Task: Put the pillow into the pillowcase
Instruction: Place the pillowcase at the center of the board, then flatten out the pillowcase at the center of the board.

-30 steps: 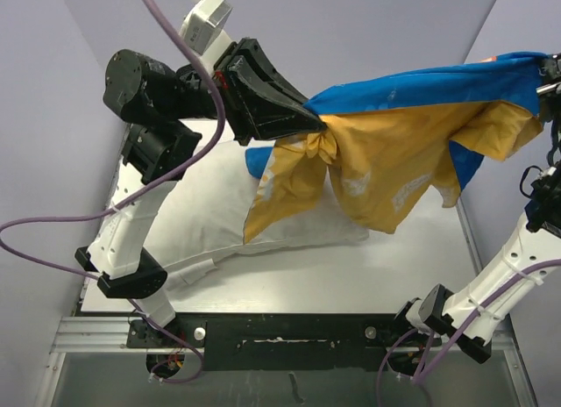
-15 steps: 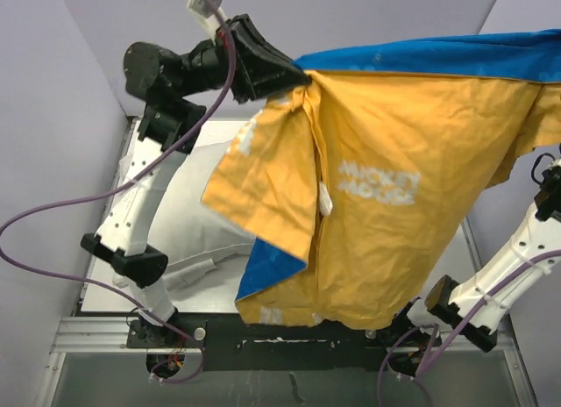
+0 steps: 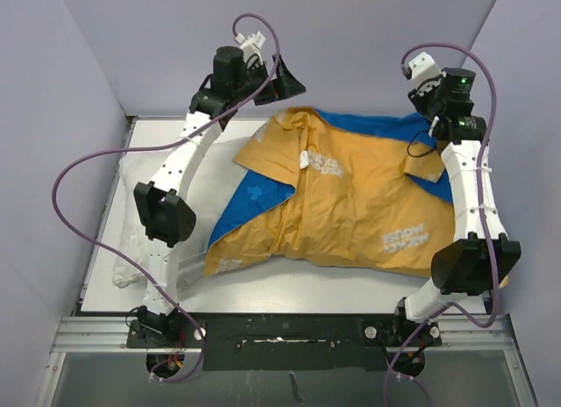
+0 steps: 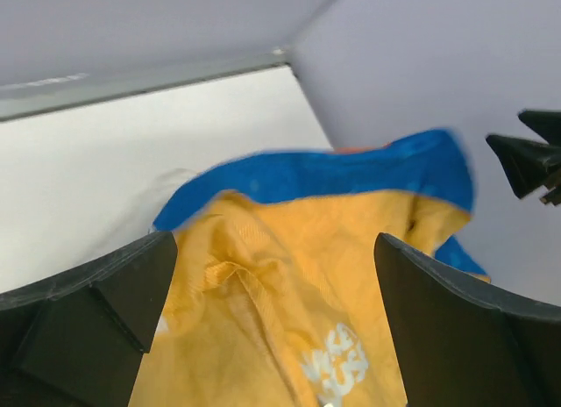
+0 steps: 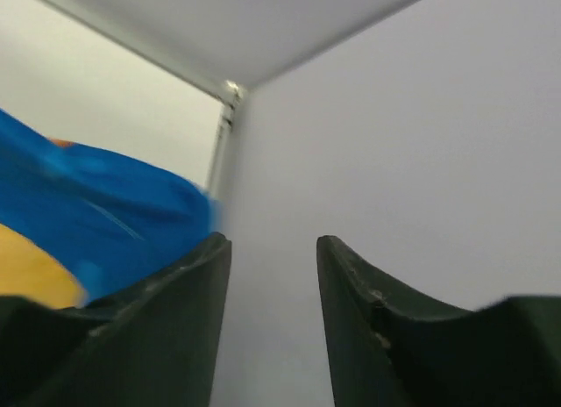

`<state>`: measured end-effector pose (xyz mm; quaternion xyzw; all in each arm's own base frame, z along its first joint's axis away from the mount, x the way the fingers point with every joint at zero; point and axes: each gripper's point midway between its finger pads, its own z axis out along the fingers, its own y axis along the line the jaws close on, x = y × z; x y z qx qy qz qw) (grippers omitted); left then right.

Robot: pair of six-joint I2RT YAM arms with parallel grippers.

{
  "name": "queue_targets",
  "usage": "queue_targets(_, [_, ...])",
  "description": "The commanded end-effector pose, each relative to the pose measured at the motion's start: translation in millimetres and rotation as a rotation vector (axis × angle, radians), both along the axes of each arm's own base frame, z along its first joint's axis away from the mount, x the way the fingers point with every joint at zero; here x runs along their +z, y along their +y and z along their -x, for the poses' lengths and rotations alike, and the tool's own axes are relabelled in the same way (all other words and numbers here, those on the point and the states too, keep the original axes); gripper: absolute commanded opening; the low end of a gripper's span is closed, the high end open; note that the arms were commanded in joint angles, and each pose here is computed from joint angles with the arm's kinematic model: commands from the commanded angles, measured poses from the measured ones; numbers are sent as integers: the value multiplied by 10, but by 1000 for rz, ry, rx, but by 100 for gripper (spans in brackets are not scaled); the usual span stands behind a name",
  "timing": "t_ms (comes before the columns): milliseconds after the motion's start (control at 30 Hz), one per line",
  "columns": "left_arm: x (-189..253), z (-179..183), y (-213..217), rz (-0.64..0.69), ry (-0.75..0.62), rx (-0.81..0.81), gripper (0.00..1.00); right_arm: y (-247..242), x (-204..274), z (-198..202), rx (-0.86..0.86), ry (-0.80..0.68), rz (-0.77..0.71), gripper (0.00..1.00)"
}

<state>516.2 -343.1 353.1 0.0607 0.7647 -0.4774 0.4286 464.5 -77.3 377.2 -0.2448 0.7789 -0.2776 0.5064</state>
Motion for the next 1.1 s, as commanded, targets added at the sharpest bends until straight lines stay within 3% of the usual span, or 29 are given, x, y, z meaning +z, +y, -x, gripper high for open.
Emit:
queue_targets(0, [565,-248,912,-154,-164,266,98,-373,361,156,-182,-106,74,66])
queue_targets(33, [618,-222,1118,-177,-157,296,98,-259,276,164,-130,-83,22,80])
queue_targets(100, [826,-27,1438,-212,-185,307,98,181,189,275,71,-43,-125,97])
queue_targets(233, [962,728,1667,-306,-264,210,97,1541,-81,1048,800,111,-394,98])
queue_targets(300, [707,1139,1750,-333,-233,187,92,2018,-386,1582,1114,189,-514,98])
queue_targets(333, [313,1330,1822,-368,-165,185,89,2127,-512,1745,1185,209,-543,98])
queue_targets(400, [-115,1725,2034,-431,-107,230,82,2173,-859,1925,1215,269,-555,98])
queue_targets(500, [-710,2272,2270,-494,12,263,80,2023,-1420,2079,1156,400,-470,98])
queue_targets(667, [-941,2954,2012,-304,81,116,81,1737,-2074,2458,1075,613,-392,98])
queue_targets(800, [-783,3064,1881,-188,23,77,81,1472,-2386,2609,977,674,-343,98])
queue_targets(933, [-782,2938,1882,-196,8,92,81,1277,-2781,2442,786,710,-315,96])
queue_targets(1000, [-791,2884,1877,-207,18,89,80,1249,-2832,2367,754,721,-333,85])
queue_targets(1067, [-802,2868,1877,-220,18,81,76,1217,-2752,2318,755,721,-368,68])
